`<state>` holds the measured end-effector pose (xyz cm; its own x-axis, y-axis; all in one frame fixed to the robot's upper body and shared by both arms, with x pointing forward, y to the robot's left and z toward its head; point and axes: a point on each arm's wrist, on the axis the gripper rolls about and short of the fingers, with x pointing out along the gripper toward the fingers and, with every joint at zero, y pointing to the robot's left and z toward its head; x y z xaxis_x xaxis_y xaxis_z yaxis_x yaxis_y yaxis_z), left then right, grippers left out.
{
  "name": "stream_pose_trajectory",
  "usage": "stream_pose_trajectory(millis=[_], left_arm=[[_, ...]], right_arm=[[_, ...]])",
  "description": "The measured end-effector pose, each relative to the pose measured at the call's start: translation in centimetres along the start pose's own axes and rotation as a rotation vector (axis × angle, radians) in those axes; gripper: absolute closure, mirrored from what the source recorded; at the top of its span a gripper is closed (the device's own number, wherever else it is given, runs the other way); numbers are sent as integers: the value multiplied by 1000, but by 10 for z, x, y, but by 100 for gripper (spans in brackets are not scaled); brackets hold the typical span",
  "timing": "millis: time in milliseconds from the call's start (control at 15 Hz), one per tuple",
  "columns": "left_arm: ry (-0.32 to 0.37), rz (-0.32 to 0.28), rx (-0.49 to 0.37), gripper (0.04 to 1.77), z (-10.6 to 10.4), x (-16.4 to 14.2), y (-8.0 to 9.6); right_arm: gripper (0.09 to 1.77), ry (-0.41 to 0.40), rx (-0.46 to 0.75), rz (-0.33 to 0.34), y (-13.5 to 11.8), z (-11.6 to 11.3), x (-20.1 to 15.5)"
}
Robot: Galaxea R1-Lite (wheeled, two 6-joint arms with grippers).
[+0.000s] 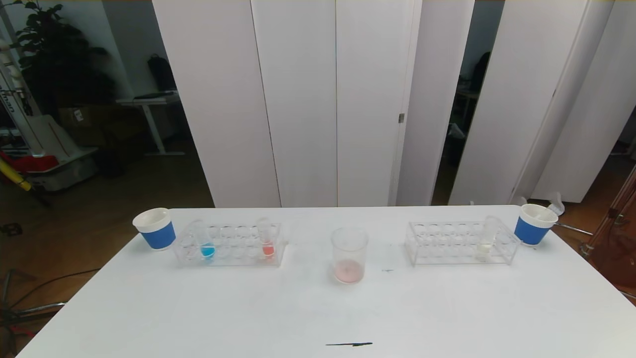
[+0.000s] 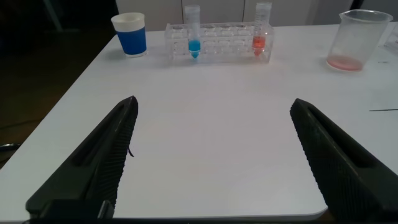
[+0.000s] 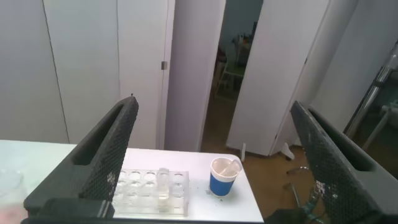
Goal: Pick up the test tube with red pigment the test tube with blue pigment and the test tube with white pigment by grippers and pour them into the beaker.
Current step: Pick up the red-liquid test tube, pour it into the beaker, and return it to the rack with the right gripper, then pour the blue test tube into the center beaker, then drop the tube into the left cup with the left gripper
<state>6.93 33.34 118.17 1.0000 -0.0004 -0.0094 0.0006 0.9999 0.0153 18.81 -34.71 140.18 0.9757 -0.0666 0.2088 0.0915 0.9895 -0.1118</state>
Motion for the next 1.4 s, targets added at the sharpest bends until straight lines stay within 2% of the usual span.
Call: stream_pose_trajectory(millis=[133, 267, 400, 533, 733, 933, 1133, 1400], left_arm=[[0, 0, 0, 6, 0, 0, 0], [0, 0, 0, 6, 0, 0, 0], [0, 0, 0, 6, 0, 0, 0], [0, 0, 0, 6, 0, 0, 0], [0, 0, 0, 6, 0, 0, 0], [0, 0, 0, 6, 0, 0, 0], [0, 0, 0, 6, 0, 0, 0], [0, 0, 0, 6, 0, 0, 0]], right_arm=[[11, -15, 1, 26, 4, -4, -56], [11, -22, 7, 62, 8, -20, -105], [11, 13, 16, 96, 10, -50, -140], [11, 70, 25, 118, 14, -94, -161], [11, 159, 56, 124, 19, -145, -166], [11, 247, 77, 109, 23, -180, -166], [11, 254, 84, 100, 24, -186, -165], [11, 218, 86, 103, 24, -186, -164]])
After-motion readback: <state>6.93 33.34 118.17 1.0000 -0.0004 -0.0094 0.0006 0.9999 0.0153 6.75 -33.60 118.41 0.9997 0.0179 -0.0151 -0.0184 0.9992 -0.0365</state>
